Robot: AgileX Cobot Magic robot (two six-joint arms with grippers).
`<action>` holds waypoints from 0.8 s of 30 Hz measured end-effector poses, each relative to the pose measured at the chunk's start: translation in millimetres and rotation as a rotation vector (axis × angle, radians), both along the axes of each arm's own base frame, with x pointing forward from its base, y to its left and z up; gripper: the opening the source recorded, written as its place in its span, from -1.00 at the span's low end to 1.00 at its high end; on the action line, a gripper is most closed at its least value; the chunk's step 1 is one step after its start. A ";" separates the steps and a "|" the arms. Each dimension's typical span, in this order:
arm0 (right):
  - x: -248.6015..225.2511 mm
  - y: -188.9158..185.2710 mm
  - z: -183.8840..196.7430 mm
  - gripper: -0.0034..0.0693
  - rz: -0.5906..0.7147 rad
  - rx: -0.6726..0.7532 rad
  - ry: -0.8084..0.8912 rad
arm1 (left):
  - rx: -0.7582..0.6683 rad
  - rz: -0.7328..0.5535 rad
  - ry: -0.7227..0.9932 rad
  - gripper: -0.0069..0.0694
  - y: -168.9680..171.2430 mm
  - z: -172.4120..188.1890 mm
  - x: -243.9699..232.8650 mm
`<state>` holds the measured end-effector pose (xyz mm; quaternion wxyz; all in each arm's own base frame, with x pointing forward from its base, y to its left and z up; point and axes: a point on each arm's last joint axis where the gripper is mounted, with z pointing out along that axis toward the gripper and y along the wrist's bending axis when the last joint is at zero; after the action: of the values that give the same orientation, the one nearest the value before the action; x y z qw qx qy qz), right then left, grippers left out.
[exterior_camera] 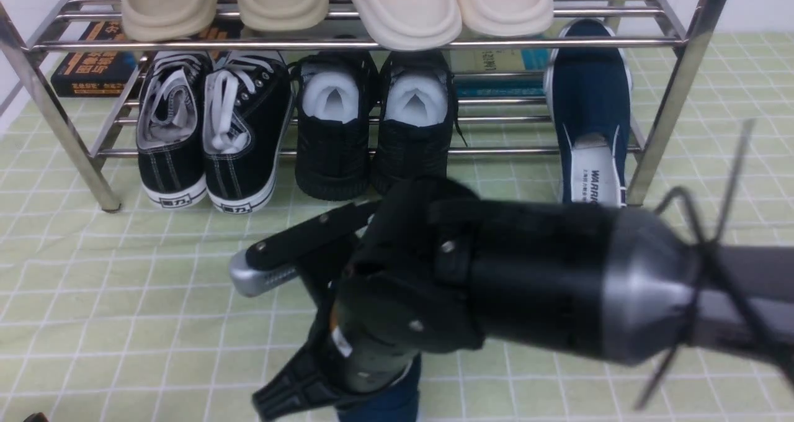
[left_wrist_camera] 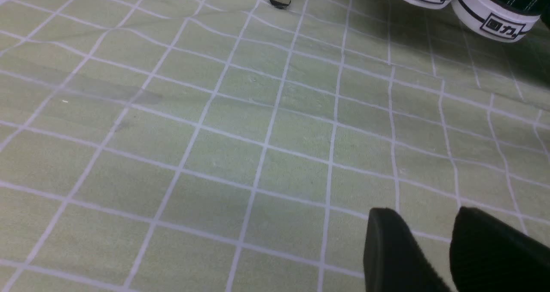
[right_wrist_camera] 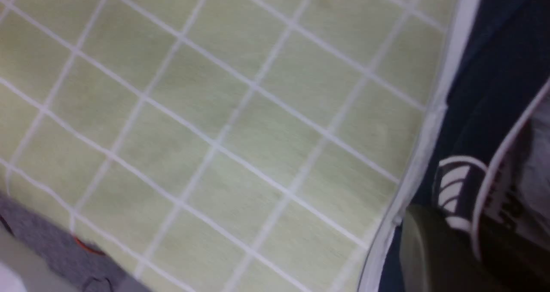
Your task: Take the shoes off the shelf with your hand from the green coffee tablecloth.
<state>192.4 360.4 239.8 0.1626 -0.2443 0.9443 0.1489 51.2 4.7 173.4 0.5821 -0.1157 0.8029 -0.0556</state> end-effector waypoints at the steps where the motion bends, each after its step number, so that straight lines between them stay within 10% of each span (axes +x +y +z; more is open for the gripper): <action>1: 1.6 3.3 -4.5 -0.76 -0.009 0.015 -0.001 | 0.000 0.000 0.000 -0.19 0.0 0.0 0.0; 14: -4.9 6.6 -18.0 -0.73 -0.019 0.001 0.120 | 0.000 0.000 0.000 -0.19 0.0 0.0 0.0; 24: -38.7 -28.0 71.6 -0.75 0.136 0.078 0.184 | 0.000 0.000 0.000 -0.19 0.0 0.0 0.0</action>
<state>153.7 332.4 311.5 0.0744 -0.2866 0.9300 0.2180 51.2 4.7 173.4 0.5821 -0.1157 0.8029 -0.0556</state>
